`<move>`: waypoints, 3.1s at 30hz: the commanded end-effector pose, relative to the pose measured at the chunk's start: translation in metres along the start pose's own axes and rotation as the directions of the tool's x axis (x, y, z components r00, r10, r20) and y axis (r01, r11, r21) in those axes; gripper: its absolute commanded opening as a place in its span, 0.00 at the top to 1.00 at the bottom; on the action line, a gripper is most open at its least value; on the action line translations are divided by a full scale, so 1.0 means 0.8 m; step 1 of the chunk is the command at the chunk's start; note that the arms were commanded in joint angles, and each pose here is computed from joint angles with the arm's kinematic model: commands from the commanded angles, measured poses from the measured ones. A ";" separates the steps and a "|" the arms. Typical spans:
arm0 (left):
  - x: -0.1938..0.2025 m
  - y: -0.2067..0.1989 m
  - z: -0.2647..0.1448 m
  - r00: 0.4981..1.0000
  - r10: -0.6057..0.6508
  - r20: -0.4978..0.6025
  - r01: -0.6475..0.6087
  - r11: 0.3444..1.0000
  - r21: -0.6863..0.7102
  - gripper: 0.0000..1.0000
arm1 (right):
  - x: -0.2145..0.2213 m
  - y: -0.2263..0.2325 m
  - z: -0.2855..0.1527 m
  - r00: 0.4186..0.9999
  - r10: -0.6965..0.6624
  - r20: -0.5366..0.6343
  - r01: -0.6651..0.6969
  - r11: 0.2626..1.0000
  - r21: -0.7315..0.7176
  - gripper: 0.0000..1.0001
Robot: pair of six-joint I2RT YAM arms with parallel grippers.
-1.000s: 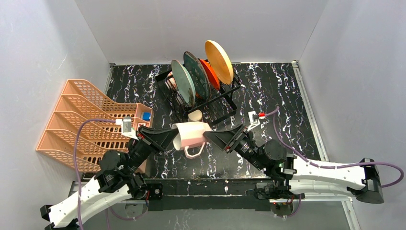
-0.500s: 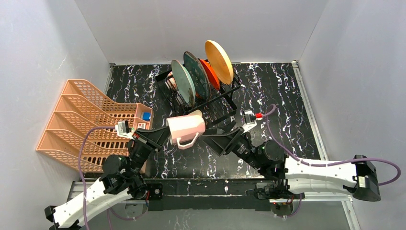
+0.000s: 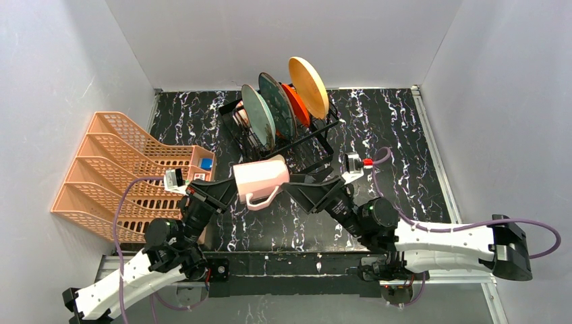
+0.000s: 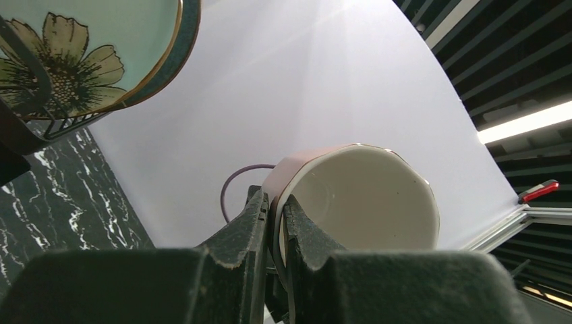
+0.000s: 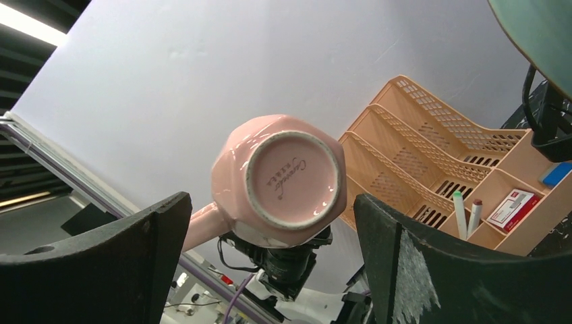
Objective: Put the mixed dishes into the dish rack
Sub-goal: Pick up the cup at the center of the board.
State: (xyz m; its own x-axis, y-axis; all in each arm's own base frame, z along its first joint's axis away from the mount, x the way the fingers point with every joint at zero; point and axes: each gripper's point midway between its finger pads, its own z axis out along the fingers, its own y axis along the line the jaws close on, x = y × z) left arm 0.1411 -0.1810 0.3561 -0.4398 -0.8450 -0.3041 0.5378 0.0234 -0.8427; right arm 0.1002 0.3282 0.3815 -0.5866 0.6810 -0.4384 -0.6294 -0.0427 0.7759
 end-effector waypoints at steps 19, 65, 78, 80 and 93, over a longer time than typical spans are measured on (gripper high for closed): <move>-0.007 -0.067 0.005 0.990 -0.143 -0.013 0.142 0.966 0.217 1.00 | -0.022 0.071 0.038 0.996 -0.030 0.082 0.047 0.975 -0.217 0.13; -0.043 0.029 -0.045 0.895 0.426 -0.135 -0.447 0.864 -0.234 0.27 | -0.129 -0.024 -0.033 0.808 -0.585 -0.065 0.560 0.732 0.388 0.99; -0.070 0.046 -0.057 0.697 0.646 -0.311 -0.717 0.627 -0.303 0.25 | -0.133 -0.114 -0.046 0.648 -0.711 -0.273 0.698 0.411 0.587 0.99; -0.071 0.052 -0.058 0.671 0.660 -0.337 -0.741 0.597 -0.307 0.23 | -0.135 -0.128 -0.042 0.642 -0.711 -0.286 0.701 0.393 0.595 0.99; -0.078 0.086 -0.068 0.568 0.705 -0.424 -0.821 0.451 -0.350 0.02 | -0.158 -0.218 -0.009 0.676 -0.684 -0.275 0.659 0.394 0.640 0.99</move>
State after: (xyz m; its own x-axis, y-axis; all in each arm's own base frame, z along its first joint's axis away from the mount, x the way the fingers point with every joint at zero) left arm 0.1594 -0.1073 0.3001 -0.1923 -0.3098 -0.9312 0.4034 0.8400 -0.3628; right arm 0.2613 0.2314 0.2459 -0.2054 0.0694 -0.9762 -0.2794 0.9518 0.1265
